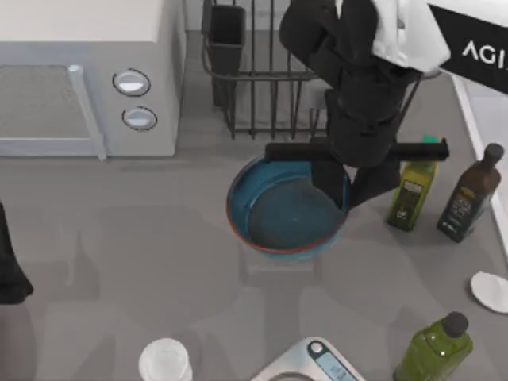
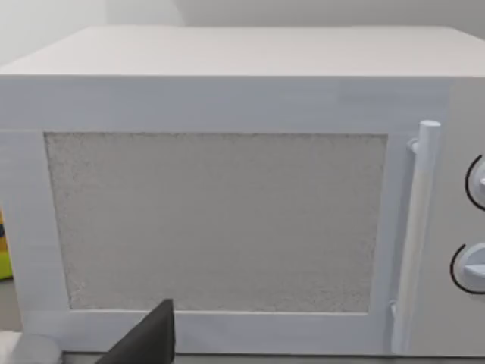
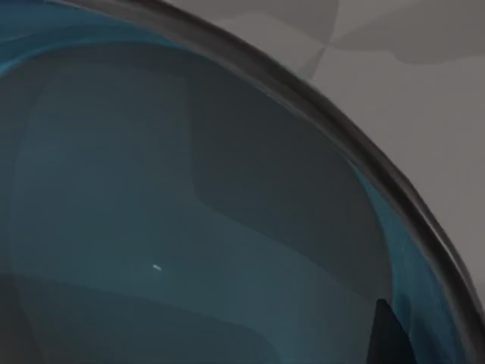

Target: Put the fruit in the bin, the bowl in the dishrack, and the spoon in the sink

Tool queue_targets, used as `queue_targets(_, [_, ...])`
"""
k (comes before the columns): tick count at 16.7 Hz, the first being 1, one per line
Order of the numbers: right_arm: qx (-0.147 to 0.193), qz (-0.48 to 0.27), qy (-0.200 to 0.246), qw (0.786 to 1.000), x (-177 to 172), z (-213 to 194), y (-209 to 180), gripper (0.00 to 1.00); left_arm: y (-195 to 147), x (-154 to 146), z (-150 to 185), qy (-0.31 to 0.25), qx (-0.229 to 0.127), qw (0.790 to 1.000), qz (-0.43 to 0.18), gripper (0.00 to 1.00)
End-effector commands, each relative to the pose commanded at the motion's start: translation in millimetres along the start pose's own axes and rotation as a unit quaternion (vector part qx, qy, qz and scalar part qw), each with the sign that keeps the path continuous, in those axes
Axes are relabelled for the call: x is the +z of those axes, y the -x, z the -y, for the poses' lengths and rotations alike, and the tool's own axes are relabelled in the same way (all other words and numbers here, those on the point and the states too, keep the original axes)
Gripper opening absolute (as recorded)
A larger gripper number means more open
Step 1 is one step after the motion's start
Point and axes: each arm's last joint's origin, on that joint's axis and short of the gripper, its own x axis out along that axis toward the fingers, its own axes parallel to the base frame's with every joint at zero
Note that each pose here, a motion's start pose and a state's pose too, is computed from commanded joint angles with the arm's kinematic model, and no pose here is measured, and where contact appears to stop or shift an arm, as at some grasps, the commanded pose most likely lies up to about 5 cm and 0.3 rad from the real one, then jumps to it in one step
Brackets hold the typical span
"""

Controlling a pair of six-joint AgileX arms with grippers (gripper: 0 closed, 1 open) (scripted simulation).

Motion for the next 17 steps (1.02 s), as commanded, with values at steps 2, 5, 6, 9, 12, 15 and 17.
queue_targets(2, [0.000,0.000,0.000,1.000,0.0,0.0,0.0,0.00,0.0,0.0,0.0,0.000,0.000,1.000,0.000,1.00])
queue_targets(5, [-0.001,0.008,0.006,1.000,-1.0,-2.3,-0.5,0.00,0.0,0.0,0.0,0.000,0.000,1.000,0.000,1.00])
queue_targets(6, [-0.002,0.024,0.015,1.000,-2.5,-4.3,2.0,0.00,0.0,0.0,0.0,0.000,0.000,1.000,0.000,1.00])
queue_targets(9, [-0.003,0.117,0.061,0.991,-10.3,-15.9,17.1,0.00,0.0,0.0,0.0,0.000,0.000,1.000,0.000,1.00])
queue_targets(12, [-0.002,0.259,0.109,0.960,-23.9,-31.7,44.2,0.00,0.0,0.0,0.0,0.000,0.000,1.000,0.000,1.00])
queue_targets(15, [0.001,0.419,0.130,0.899,-45.5,-45.0,82.2,0.00,0.0,0.0,0.0,0.000,0.000,1.000,0.000,1.00])
queue_targets(17, [0.002,0.516,0.121,0.848,-64.6,-49.0,110.4,0.00,0.0,0.0,0.0,0.000,0.000,1.000,0.000,1.00])
